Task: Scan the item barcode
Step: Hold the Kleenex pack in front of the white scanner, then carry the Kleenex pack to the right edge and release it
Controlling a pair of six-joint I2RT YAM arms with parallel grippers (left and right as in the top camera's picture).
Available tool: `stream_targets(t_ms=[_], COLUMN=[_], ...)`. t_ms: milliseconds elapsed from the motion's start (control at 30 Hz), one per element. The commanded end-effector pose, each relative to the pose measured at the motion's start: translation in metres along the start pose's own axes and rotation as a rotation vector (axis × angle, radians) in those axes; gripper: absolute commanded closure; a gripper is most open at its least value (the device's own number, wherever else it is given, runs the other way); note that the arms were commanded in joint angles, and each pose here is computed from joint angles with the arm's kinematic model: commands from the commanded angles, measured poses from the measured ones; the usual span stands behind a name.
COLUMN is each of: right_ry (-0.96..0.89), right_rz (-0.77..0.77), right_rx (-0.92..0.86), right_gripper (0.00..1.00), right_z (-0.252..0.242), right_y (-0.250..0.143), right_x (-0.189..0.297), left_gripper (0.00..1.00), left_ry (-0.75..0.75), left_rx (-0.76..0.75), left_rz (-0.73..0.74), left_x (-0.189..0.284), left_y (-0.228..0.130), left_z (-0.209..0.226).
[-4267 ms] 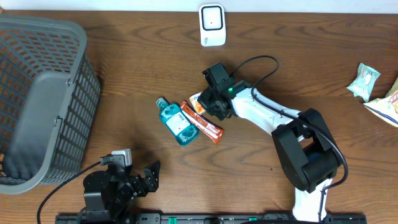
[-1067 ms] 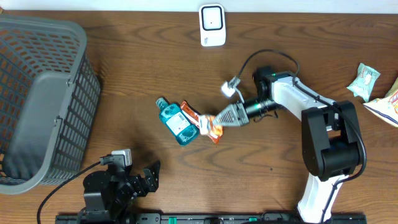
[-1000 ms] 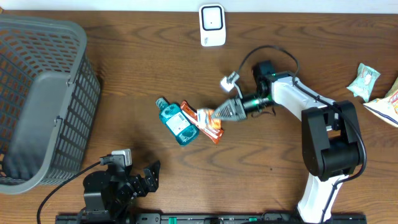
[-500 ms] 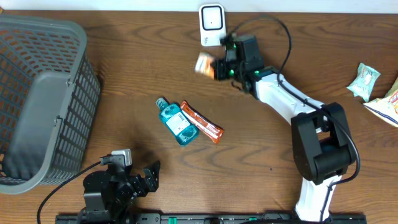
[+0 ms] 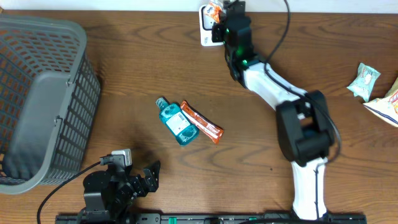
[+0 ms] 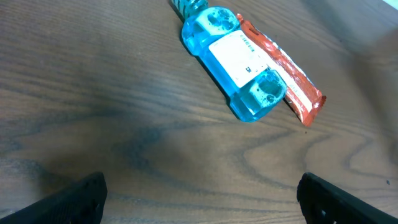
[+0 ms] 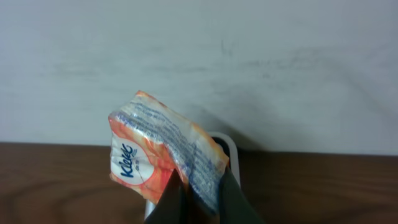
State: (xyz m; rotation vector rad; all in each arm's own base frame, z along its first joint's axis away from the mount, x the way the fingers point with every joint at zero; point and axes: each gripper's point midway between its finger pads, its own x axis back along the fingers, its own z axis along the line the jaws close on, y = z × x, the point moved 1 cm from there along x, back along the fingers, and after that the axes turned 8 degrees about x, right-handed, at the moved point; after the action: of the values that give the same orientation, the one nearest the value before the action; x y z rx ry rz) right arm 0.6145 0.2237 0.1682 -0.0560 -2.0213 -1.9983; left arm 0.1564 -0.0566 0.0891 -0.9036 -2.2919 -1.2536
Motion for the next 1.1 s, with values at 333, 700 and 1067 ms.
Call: stream_targets(t_ms=[333,700,1067], right_ry=[-0.156,-0.294,-0.794], right_rz=[-0.011,0.199,0.774], right_rx=[0.063,0.094,0.015], right_gripper=[0.99,0.99,0.99], right_z=[-0.012,-0.080,-0.276], right_y=[-0.010,0.057,-0.006], right_x=[-0.033,0.045,0.197], left_gripper=[0.02,0.02,0.02], left_ry=[0.008,0.008,0.008], left_rx=[0.011,0.011,0.011], left_rz=[0.000,0.000,0.000], left_x=[0.001,0.001,0.001], left_y=[0.000,0.000,0.000], left_z=[0.001,0.001,0.001])
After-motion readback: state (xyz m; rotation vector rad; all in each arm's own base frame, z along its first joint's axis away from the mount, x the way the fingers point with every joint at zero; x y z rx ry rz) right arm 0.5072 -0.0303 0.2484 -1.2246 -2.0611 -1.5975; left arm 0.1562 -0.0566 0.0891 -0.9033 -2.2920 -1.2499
